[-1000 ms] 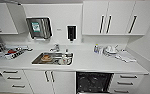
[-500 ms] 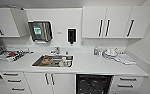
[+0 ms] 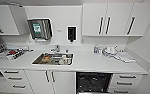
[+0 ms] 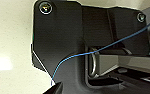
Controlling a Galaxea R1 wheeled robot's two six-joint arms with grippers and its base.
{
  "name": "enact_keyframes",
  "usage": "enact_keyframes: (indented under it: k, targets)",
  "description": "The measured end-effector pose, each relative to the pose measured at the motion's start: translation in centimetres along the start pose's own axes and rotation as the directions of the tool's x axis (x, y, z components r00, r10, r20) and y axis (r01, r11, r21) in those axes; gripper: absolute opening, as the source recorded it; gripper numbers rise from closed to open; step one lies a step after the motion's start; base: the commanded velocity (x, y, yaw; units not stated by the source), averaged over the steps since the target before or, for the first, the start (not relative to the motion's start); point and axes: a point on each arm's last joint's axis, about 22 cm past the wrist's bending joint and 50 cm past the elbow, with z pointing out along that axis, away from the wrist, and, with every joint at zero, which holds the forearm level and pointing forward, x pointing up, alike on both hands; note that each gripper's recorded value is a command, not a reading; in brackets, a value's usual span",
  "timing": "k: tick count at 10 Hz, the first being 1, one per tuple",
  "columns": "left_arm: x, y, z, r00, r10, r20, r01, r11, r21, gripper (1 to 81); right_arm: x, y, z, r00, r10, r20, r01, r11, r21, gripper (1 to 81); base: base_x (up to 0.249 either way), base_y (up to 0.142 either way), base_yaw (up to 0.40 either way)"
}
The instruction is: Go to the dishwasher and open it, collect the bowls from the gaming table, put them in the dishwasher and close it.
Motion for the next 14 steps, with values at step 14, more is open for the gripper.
enact_keyframes:
  k: [14]
  targets:
    - [1.3, 0.3, -0.1, 0.9994, 0.010, -0.034, -0.010, 0.9999, -0.004, 81.1, 1.4, 0.0, -0.1, 0.9993, -0.010, -0.036, 0.010, 1.0000, -0.001, 81.1, 0.000, 0.000, 0.000]
